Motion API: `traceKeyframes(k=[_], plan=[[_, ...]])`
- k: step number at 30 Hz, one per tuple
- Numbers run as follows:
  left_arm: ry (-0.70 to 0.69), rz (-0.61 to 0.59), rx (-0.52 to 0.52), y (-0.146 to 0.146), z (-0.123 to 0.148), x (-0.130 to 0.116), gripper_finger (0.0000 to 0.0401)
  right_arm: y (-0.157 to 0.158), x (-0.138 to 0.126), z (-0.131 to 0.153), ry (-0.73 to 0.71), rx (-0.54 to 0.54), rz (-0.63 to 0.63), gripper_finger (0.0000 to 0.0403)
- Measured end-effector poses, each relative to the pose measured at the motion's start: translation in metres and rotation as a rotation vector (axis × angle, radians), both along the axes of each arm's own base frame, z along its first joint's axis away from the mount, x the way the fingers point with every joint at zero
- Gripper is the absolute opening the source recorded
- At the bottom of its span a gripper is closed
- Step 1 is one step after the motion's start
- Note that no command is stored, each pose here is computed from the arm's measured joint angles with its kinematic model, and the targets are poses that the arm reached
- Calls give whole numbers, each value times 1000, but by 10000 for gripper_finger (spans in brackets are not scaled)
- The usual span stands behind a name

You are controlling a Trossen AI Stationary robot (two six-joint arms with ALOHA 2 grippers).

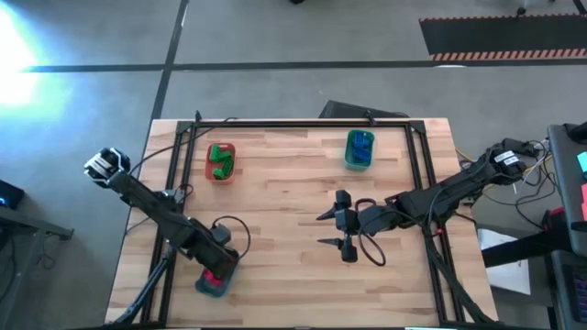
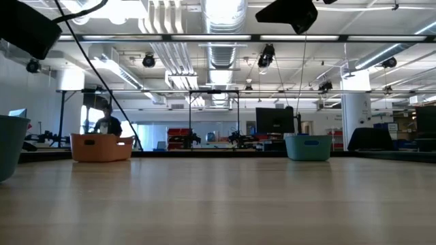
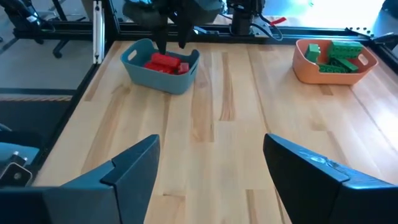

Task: Sort & place blocks by color
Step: Return to Home Position

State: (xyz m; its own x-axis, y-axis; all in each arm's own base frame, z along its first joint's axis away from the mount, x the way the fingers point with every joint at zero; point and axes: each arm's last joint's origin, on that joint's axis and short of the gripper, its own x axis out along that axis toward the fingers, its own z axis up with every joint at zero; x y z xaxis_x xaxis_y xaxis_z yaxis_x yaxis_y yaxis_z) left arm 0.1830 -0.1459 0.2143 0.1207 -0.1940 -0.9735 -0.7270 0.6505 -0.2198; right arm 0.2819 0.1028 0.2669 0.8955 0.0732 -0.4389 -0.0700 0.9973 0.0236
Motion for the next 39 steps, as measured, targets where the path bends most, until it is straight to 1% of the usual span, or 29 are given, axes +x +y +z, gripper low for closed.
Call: traceKeyframes(k=[3, 6, 8, 12, 15, 18, 21, 24, 28, 31, 33, 35, 39], plan=[[-45, -7, -33, -1, 13, 1, 224, 0, 0, 0, -5, -34, 15, 272], [-117, -71, -27, -3, 24, 5, 225, 0, 0, 0, -10, -74, 35, 269], [-243, -142, -4, -6, 31, 12, 225, 0, 0, 0, -24, -98, 48, 266], [-591, -312, 65, -10, 39, 38, 225, 0, 1, -1, -81, -124, 66, 265], [-807, -457, 110, -11, 47, 54, 225, 0, 1, -5, -116, -132, 73, 265], [-966, -613, 202, -8, 57, 64, 213, 0, 0, -9, -152, -162, 87, 265], [-1012, -740, 297, 4, 63, 70, 188, -1, -1, -12, -171, -203, 100, 265], [-1040, -848, 411, 23, 66, 73, 154, -6, 0, -13, -173, -247, 102, 265], [-1010, -940, 581, 58, 63, 79, 99, -21, 6, -9, -213, -281, 60, 265], [-1018, -946, 648, 86, 68, 77, 58, -33, 7, -11, -210, -314, 36, 265], [-1037, -946, 665, 103, 70, 69, 32, -42, 5, -15, -203, -331, 16, 265], [-1038, -934, 673, 117, 66, 58, 10, -51, 1, -17, -208, -331, -11, 265], [-1071, -863, 698, 131, 60, 29, 7, -66, -14, -26, -190, -334, -55, 265]])
